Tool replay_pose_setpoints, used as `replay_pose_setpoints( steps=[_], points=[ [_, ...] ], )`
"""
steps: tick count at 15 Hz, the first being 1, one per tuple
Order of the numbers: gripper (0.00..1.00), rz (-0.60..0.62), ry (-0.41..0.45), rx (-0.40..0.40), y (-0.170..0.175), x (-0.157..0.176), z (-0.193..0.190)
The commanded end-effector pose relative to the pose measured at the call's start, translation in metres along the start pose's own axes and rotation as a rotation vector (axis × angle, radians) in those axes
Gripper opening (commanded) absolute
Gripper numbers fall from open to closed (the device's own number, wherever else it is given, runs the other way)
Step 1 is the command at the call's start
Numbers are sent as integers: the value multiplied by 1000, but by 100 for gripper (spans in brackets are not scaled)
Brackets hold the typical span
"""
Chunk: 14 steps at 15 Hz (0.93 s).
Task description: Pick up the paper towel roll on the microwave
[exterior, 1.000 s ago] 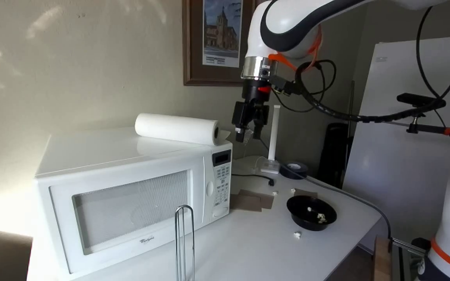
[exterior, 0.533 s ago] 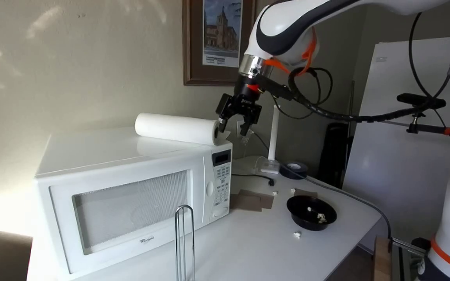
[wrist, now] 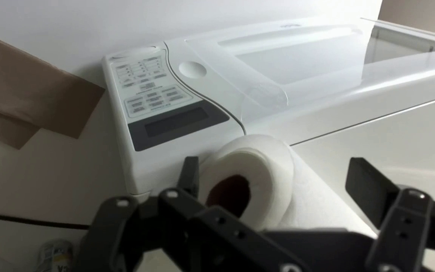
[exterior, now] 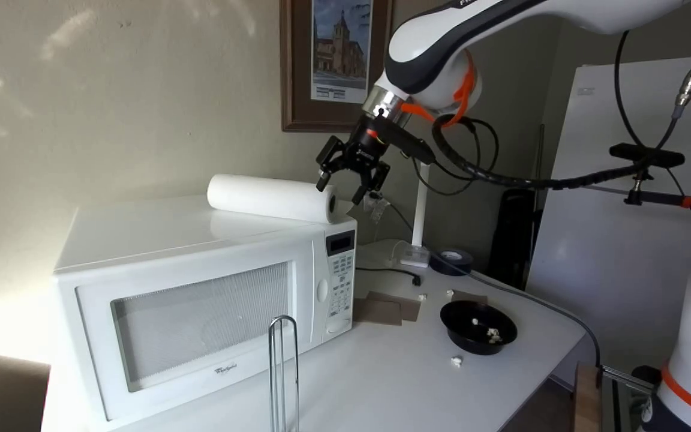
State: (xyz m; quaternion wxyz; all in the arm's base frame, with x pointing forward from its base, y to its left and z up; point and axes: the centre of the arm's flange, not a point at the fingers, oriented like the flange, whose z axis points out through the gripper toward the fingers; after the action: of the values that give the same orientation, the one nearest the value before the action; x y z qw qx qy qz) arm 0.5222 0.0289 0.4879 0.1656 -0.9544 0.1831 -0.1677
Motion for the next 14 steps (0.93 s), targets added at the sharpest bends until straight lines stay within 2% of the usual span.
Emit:
replay_pose_setpoints(
  steps=[1,7,14],
  points=[
    [100,58,34,58,6,5,13],
    [100,136,105,148,15,15,20],
    [99,199,126,230,24,19,28]
  ],
)
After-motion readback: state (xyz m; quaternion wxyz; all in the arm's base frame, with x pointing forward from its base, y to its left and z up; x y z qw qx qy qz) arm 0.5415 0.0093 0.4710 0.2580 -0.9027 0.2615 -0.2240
